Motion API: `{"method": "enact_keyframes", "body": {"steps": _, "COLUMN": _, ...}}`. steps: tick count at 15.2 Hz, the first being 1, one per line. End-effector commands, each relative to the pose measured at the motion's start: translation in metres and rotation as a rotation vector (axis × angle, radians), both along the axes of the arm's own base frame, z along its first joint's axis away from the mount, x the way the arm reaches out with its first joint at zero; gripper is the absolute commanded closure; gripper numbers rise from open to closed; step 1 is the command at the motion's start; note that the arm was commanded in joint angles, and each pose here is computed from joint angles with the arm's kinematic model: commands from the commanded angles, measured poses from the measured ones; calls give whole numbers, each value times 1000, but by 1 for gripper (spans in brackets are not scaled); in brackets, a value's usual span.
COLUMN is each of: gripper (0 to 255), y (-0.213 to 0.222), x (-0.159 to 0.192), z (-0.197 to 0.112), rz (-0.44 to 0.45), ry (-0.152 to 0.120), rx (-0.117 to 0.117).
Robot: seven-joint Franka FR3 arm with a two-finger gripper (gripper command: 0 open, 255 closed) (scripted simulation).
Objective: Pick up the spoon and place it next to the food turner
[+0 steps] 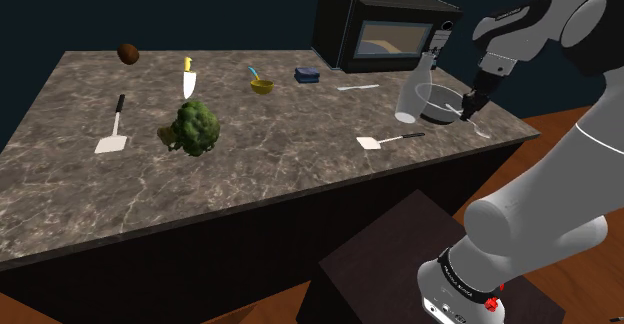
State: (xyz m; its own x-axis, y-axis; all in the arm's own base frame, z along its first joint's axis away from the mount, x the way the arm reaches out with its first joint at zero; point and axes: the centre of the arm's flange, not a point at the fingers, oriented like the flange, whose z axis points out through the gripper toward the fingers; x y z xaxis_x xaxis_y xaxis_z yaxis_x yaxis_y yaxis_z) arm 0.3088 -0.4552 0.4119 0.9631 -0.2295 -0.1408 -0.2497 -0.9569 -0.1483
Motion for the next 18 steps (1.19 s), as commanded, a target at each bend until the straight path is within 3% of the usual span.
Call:
{"method": "enact_keyframes", "body": {"steps": 1, "gripper": 255, "y": -2, "x": -1, "z": -11, "rz": 0, "ry": 1, "rx": 0}}
{"method": "enact_keyframes", "body": {"steps": 11, "gripper": 255, "y": -2, "x": -1, "z": -64, "rz": 0, "ry": 1, "rx": 0}}
{"method": "enact_keyframes", "body": {"steps": 18, "gripper": 255, "y": -2, "x": -1, "z": -66, "rz": 0, "ry": 1, "rx": 0}}
